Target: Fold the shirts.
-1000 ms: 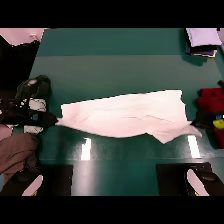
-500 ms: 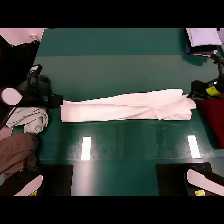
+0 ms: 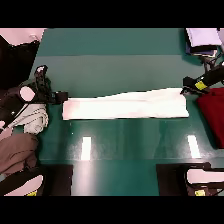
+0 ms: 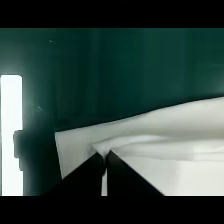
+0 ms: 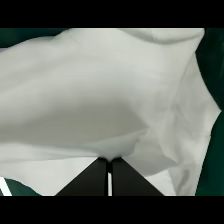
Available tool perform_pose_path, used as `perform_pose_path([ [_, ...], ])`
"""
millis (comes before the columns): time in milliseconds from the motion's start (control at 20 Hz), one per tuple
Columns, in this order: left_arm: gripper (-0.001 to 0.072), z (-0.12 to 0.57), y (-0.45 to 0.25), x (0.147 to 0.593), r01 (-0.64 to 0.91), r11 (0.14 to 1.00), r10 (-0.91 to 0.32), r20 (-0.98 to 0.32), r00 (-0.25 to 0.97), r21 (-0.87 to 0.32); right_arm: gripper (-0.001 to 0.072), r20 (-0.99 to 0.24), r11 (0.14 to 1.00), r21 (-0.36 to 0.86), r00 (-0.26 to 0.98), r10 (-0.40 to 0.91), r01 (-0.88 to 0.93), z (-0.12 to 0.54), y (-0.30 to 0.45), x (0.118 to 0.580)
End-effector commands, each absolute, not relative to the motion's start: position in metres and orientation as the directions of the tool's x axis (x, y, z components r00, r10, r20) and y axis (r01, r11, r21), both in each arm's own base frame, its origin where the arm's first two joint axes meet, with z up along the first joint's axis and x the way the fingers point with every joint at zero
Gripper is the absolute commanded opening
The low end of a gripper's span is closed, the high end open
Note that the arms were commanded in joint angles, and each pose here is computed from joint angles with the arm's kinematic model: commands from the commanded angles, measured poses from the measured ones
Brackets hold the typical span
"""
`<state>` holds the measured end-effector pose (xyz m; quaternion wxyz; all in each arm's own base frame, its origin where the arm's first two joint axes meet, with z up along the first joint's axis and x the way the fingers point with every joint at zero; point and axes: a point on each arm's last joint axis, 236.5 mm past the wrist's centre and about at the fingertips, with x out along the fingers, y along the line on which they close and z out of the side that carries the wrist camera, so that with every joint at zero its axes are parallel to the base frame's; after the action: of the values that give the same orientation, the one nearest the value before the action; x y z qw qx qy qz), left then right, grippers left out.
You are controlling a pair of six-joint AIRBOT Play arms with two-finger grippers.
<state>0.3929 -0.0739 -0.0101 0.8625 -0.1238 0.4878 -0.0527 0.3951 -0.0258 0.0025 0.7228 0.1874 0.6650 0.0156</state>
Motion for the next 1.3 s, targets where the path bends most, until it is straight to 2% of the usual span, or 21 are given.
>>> perform_pose_path([
  [0, 0.0031, -0.01, -0.069, 0.406, -0.03, 0.968, -0.191, -0.808, 0.558, -0.25, 0.0138, -0.956, 0.928, 0.289, 0.114, 0.269, 0.237, -0.015, -0.029, 0.407],
  [50, 0.0223, -0.009, -0.069, 0.407, -0.022, 0.969, -0.19, -0.805, 0.562, -0.245, 0.0476, -0.955, 0.928, 0.289, 0.14, 0.261, 0.238, -0.015, -0.031, 0.413],
  [100, 0.0502, -0.009, -0.068, 0.406, -0.02, 0.971, -0.187, -0.808, 0.559, -0.238, 0.071, -0.953, 0.928, 0.288, 0.161, 0.255, 0.236, -0.012, -0.032, 0.417],
  [150, 0.0662, -0.01, -0.066, 0.404, -0.011, 0.976, -0.175, -0.819, 0.547, -0.216, 0.0709, -0.952, 0.93, 0.286, 0.176, 0.249, 0.229, -0.007, -0.034, 0.418],
  [250, 0.0666, -0.008, -0.056, 0.396, 0.014, 0.989, -0.135, -0.855, 0.501, -0.148, 0.0707, -0.951, 0.943, 0.281, 0.181, 0.249, 0.176, 0.007, -0.038, 0.409],
  [350, 0.0666, -0.003, -0.054, 0.388, 0.022, 0.991, -0.125, -0.88, 0.457, -0.13, 0.0705, -0.95, 0.944, 0.293, 0.158, 0.27, 0.152, 0.014, -0.044, 0.388],
  [450, 0.0664, 0.0, -0.065, 0.384, 0.011, 0.983, -0.172, -0.884, 0.434, -0.185, 0.0706, -0.926, 0.912, 0.366, 0.173, 0.336, 0.185, 0.012, -0.05, 0.371],
  [500, 0.0639, 0.001, -0.073, 0.383, 0.002, 0.974, -0.205, -0.879, 0.429, -0.226, 0.0706, -0.91, 0.887, 0.407, 0.188, 0.371, 0.217, 0.007, -0.054, 0.366],
  [600, 0.0163, 0.005, -0.088, 0.383, 0.028, 0.958, -0.268, -0.863, 0.429, -0.284, 0.0706, -0.876, 0.832, 0.48, 0.211, 0.434, 0.28, -0.006, -0.065, 0.358],
  [650, 0.0035, 0.008, -0.097, 0.382, 0.07, 0.949, -0.306, -0.851, 0.428, -0.306, 0.0704, -0.864, 0.81, 0.502, 0.213, 0.456, 0.303, -0.014, -0.07, 0.354],
  [750, 0.0028, 0.016, -0.118, 0.382, 0.106, 0.92, -0.384, -0.82, 0.425, -0.376, 0.0703, -0.86, 0.792, 0.51, 0.186, 0.475, 0.335, -0.035, -0.081, 0.345],
  [950, 0.0028, 0.017, -0.159, 0.369, 0.212, 0.9, -0.434, -0.812, 0.389, -0.38, 0.0702, -0.804, 0.734, 0.595, 0.218, 0.554, 0.329, -0.057, -0.082, 0.36],
  [1200, 0.0027, 0.02, -0.208, 0.35, 0.325, 0.866, -0.484, -0.8, 0.354, -0.38, 0.0696, -0.778, 0.715, 0.623, 0.15, 0.61, 0.319, -0.072, -0.079, 0.373],
  [1250, 0.0027, 0.021, -0.218, 0.347, 0.347, 0.858, -0.494, -0.795, 0.352, -0.379, 0.0673, -0.778, 0.72, 0.623, 0.146, 0.612, 0.306, -0.073, -0.076, 0.378],
])
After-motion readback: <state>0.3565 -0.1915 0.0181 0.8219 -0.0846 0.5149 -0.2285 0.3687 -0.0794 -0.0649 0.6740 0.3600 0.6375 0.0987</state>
